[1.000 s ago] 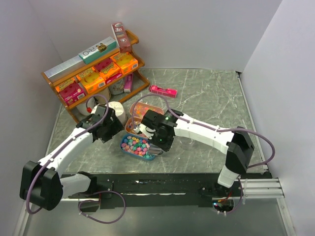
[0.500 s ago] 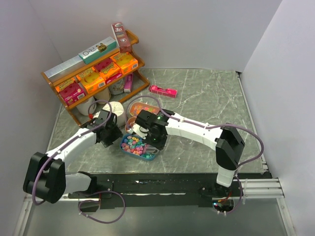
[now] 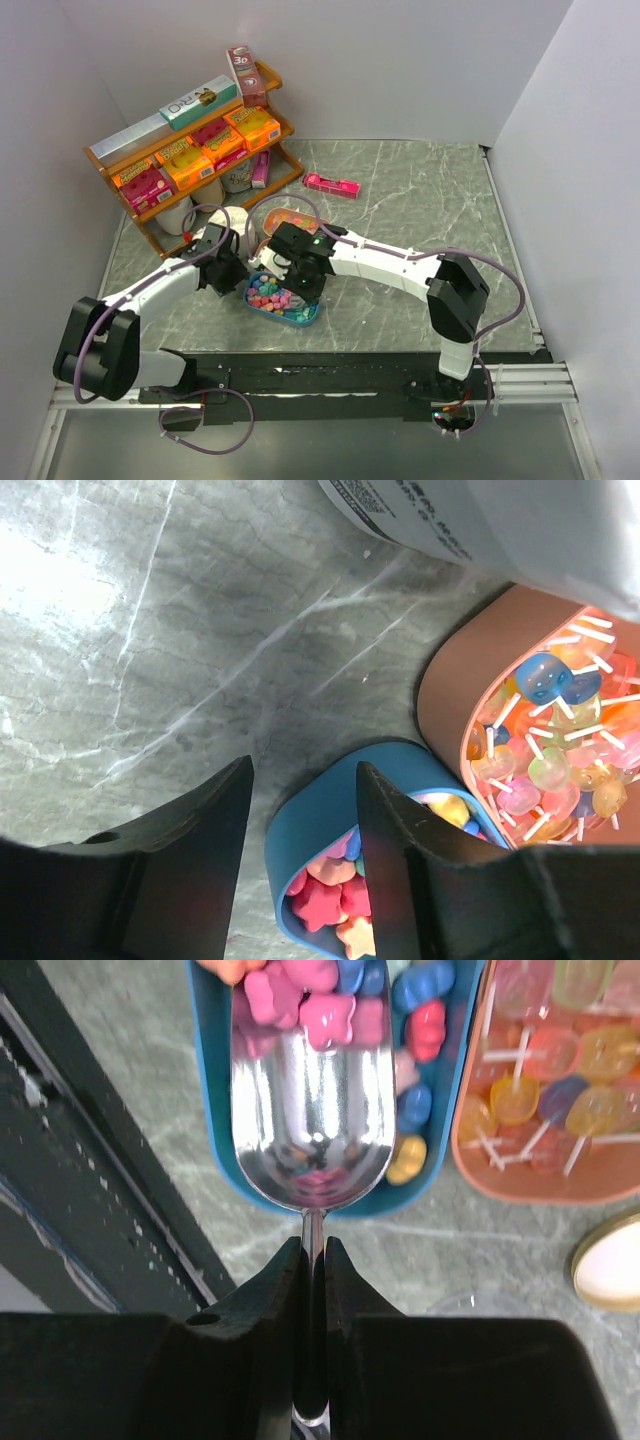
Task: Pack the candies
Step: Scoop the fake candies from the storage box.
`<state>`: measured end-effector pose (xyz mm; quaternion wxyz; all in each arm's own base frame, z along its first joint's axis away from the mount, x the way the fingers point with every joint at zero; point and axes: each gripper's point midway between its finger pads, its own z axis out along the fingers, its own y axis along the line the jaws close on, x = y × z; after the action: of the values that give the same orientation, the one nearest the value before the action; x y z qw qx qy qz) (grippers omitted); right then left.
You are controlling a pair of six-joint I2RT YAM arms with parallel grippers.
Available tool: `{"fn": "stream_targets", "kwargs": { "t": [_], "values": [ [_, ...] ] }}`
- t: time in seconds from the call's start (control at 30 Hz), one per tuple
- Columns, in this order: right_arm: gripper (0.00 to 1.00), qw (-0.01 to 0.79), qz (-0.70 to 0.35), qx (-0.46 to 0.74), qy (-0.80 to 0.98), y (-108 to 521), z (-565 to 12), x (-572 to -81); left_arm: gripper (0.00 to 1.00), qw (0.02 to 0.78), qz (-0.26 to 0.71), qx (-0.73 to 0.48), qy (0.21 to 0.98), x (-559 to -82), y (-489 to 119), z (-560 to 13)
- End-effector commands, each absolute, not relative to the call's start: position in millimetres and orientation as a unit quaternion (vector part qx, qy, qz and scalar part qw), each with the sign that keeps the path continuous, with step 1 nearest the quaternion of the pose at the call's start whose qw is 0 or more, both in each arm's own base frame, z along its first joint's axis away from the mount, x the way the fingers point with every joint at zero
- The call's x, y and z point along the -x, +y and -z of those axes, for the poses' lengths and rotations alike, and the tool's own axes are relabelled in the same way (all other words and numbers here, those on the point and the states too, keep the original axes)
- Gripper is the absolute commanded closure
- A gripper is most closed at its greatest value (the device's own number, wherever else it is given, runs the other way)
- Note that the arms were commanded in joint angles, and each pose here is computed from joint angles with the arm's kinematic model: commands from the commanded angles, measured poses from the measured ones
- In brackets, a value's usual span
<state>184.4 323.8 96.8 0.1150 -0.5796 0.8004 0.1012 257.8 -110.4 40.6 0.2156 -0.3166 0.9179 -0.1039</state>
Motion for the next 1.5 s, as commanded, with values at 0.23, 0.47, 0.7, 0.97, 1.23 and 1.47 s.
{"fn": "stream_targets", "kwargs": {
  "t": [0.23,0.47,0.7,0.97,1.23,1.47],
  "values": [
    [1.00,0.156,-0.114,0.531,0.825,342.6,-62.4,-194.2,0.50,0.198,0.128,0.305,0.923,-255.4,-122.7,-42.8],
    [1.00,0.174,-0.103,0.505,0.839,333.7,-52.5,-195.4,0.50,0.204,0.124,0.312,0.920,-255.8,-119.5,-46.9],
    [1.00,0.203,-0.105,0.488,0.843,329.2,-50.5,-197.7,0.50,0.211,0.124,0.317,0.916,-255.8,-118.0,-50.8],
    [1.00,0.233,-0.126,0.480,0.836,324.4,-61.5,-194.0,0.50,0.220,0.125,0.323,0.912,-257.3,-114.3,-57.6],
    [1.00,0.256,-0.138,0.483,0.826,318.0,-65.4,-189.5,0.49,0.225,0.131,0.324,0.910,-258.8,-114.3,-63.6],
    [1.00,0.277,-0.147,0.484,0.817,315.2,-71.8,-188.5,0.48,0.229,0.135,0.327,0.907,-257.4,-113.5,-67.0]
  ]
}}
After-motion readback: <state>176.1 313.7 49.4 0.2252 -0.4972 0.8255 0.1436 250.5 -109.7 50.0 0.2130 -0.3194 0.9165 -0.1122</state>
